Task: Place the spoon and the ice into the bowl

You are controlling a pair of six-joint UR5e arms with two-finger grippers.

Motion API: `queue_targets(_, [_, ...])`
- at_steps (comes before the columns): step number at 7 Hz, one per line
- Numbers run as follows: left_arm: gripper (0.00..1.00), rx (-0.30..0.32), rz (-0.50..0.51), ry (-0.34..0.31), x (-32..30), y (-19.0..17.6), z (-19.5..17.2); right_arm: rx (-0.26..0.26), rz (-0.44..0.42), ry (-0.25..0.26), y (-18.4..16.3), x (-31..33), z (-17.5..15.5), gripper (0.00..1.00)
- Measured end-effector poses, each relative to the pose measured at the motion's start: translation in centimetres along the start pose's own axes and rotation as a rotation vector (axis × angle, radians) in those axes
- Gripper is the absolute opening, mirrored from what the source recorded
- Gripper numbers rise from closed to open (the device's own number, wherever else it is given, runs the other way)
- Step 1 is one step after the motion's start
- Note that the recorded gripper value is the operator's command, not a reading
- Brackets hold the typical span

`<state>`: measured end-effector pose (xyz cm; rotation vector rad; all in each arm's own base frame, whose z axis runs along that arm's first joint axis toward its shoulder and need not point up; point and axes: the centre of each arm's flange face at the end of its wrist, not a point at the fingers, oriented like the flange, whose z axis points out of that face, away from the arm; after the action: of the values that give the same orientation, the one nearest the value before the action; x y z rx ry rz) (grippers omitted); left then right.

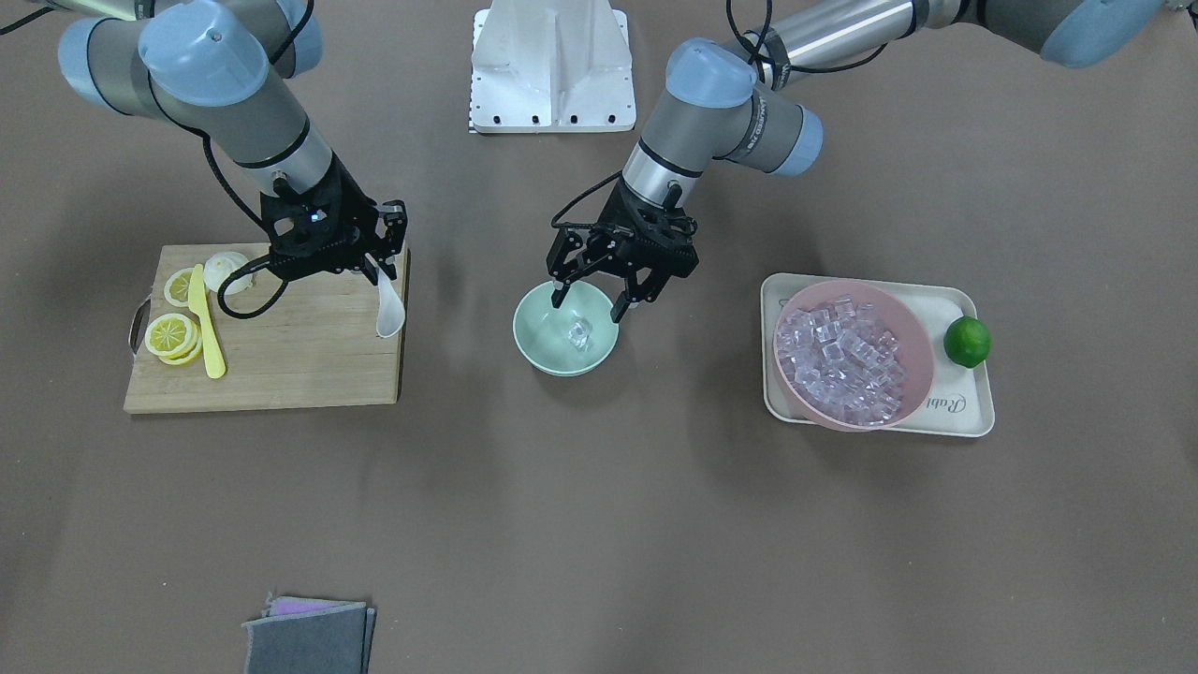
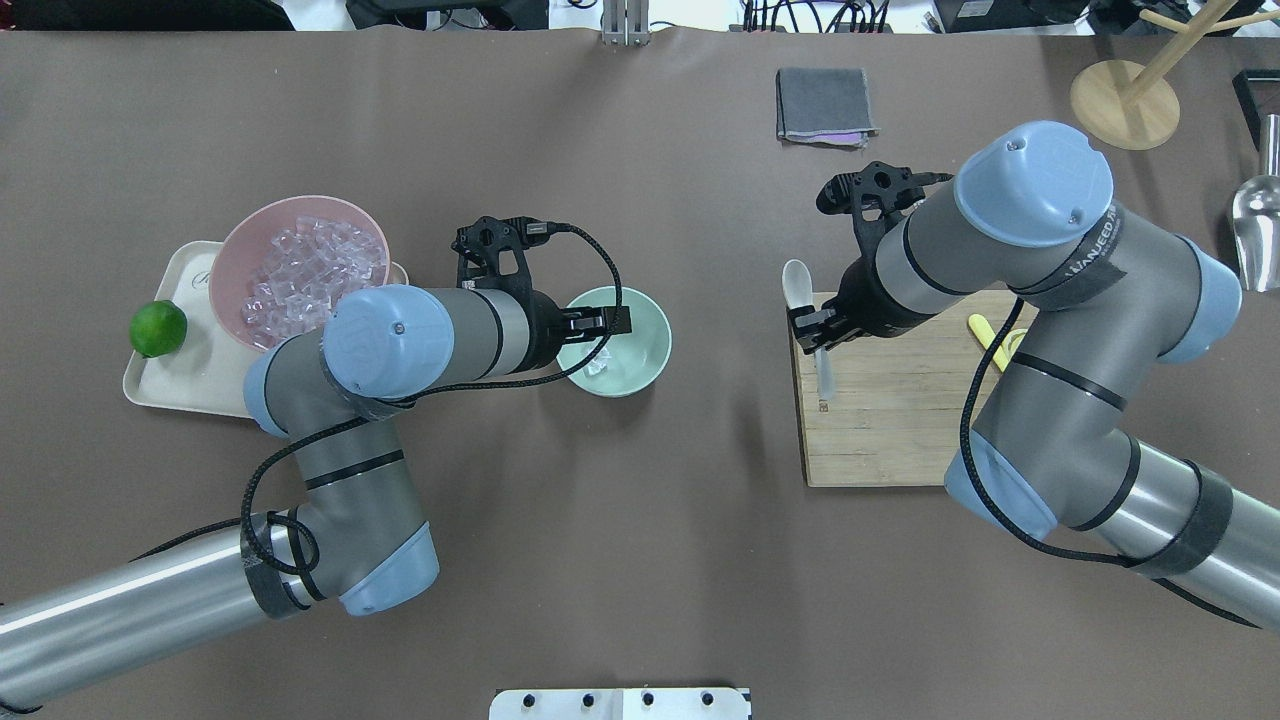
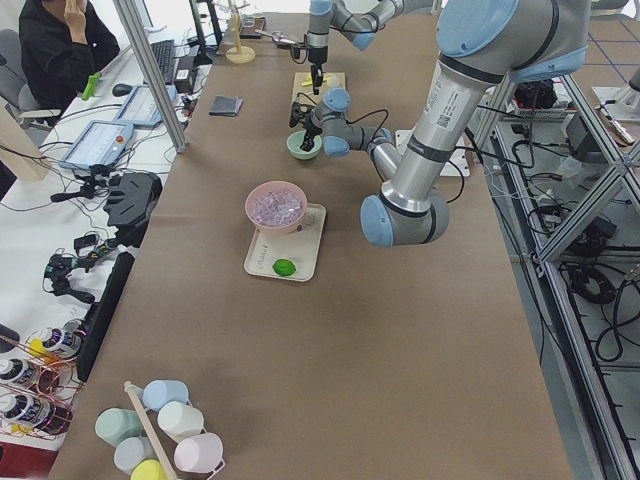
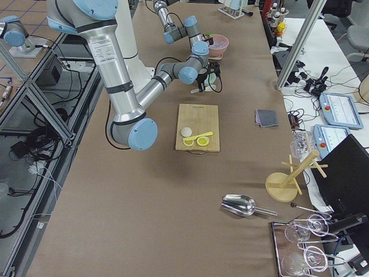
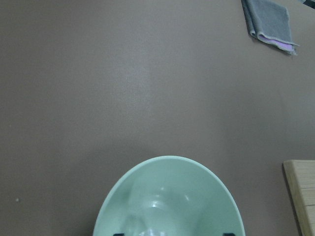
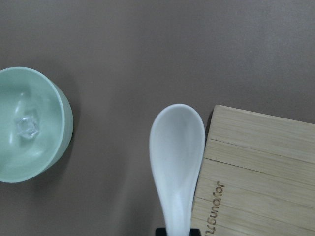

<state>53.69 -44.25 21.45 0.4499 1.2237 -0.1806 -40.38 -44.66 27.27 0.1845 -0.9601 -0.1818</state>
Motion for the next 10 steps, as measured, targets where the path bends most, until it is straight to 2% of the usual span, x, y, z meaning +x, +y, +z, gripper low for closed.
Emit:
queue_targets(1, [0.98, 0.005, 0.057, -0.018, -0.6, -3.6, -2.3, -0.005, 0.011, 0.002, -0.2, -1.8, -0.1, 0.0])
queue_targets(2, [0.98, -0.013, 0.101, -0.064, -1.6, -8.1, -5.8, -0.014, 0.018, 0.021, -0.5, -4.3, -0.2, 0.0])
queue_targets(3, [0.95, -0.031, 0.157, -0.111, -3.2, -12.0, -9.8, -0.019, 0.014, 0.052, -0.5, -7.1, -0.1, 0.0])
queue_targets(4, [0.98, -0.048, 0.226, -0.145, -6.0, -14.7, -13.1, -0.021, 0.001, 0.085, -0.3, -9.7, 0.9, 0.0])
queue_targets(5, [0.98, -0.068, 0.27, -0.166, -9.4, -17.2, -15.8, -0.023, -0.012, 0.117, -0.4, -11.9, 2.6, 0.0])
queue_targets(7, [0.98, -0.101, 0.291, -0.186, -16.1, -20.6, -20.6, -0.018, -0.016, 0.169, -0.9, -16.6, 6.2, 0.0])
queue_targets(9, [0.98, -0.11, 0.288, -0.206, -19.9, -22.0, -22.4, -0.014, -0.004, 0.193, -2.0, -20.3, 8.1, 0.0])
queue_targets(10, [0.98, -0.114, 0.294, -0.213, -20.7, -22.1, -22.5, -0.011, -0.001, 0.199, -2.3, -20.9, 8.4, 0.34])
